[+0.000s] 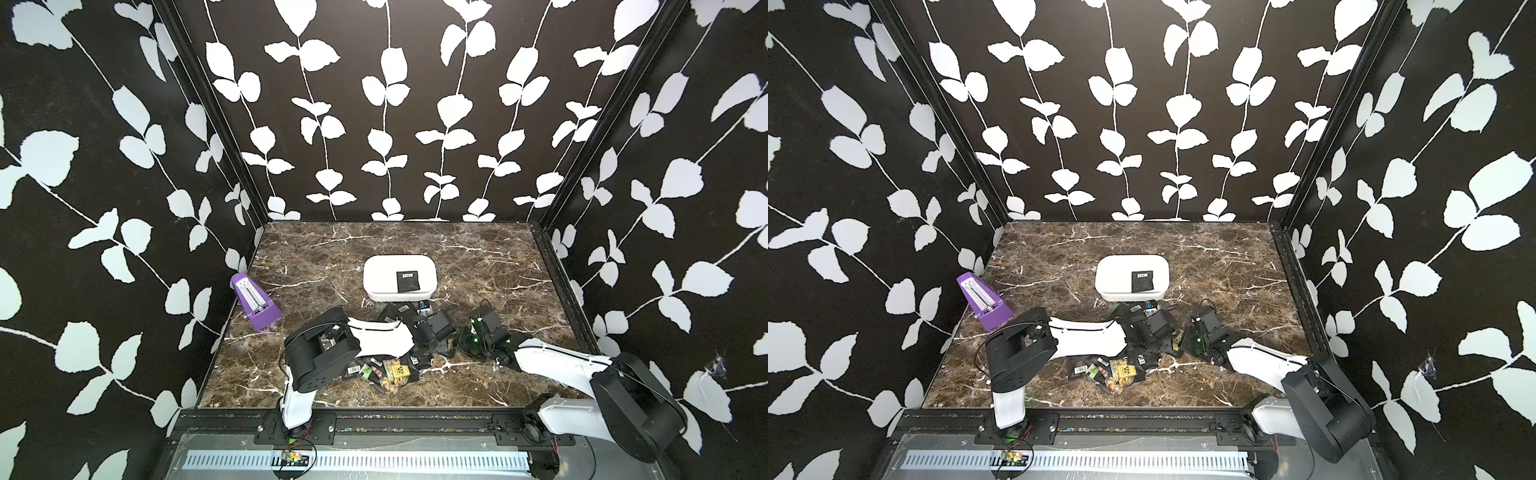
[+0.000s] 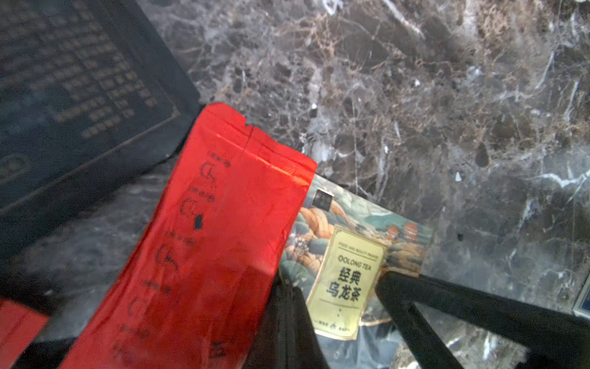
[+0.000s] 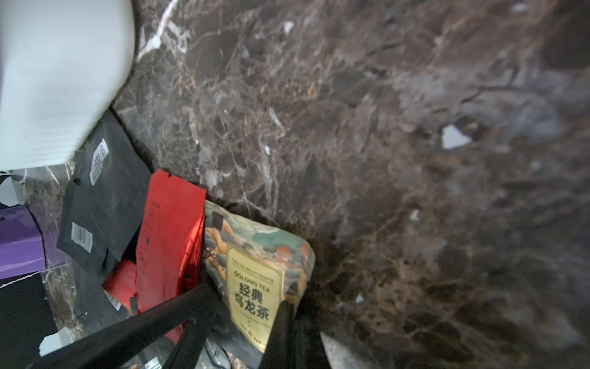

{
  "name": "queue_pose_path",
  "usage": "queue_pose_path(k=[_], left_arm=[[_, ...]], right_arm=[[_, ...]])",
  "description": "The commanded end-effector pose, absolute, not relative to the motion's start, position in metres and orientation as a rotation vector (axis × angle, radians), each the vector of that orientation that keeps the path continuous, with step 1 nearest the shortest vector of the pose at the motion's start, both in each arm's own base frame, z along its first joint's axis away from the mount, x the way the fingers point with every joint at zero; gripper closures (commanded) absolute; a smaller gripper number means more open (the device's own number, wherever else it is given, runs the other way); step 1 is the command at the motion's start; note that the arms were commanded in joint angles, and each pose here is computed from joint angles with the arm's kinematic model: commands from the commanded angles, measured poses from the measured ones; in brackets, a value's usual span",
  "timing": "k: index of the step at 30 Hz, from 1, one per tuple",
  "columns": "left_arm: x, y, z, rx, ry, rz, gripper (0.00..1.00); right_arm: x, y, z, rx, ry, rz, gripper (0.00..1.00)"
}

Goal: Put the tea bags into the storage box
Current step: Pick up the tea bag from the center of the board.

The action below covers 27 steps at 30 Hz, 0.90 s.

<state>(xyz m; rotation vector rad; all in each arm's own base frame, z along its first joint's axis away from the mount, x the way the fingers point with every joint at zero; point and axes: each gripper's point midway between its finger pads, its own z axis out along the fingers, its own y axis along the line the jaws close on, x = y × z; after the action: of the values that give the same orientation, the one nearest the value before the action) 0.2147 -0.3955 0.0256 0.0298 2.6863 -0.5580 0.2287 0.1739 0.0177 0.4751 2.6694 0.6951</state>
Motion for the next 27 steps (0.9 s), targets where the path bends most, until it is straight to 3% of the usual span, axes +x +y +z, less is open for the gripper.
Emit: queue_pose_path(k=[1, 5, 13, 19, 24, 27], left_arm=[[0.213, -0.386, 0.023, 0.099, 2.712, -0.474, 1.0], [0.215, -0.402, 0.045, 0.198, 2.673, -0.544, 1.0], [0.223, -0.399, 0.112, 0.257, 2.549, -0.666, 0.81], [0.229, -0.353, 0.147, 0.208, 2.448, -0.61, 0.71], [0.233, -0.301, 0.135, 0.093, 2.43, -0.503, 0.52], [0.23, -0.284, 0.124, 0.046, 2.453, -0.53, 0.47]], right_arm=[[0.21, 0.155, 0.005, 0.475, 2.75, 0.553, 1.0], [0.214, 0.154, 0.025, 0.447, 2.723, 0.543, 1.0], [0.216, 0.147, 0.096, 0.341, 2.626, 0.549, 1.0], [0.22, 0.142, 0.157, 0.262, 2.538, 0.546, 1.0], [0.241, 0.168, 0.194, 0.177, 2.517, 0.623, 1.0], [0.265, 0.191, 0.206, 0.135, 2.513, 0.656, 1.0]])
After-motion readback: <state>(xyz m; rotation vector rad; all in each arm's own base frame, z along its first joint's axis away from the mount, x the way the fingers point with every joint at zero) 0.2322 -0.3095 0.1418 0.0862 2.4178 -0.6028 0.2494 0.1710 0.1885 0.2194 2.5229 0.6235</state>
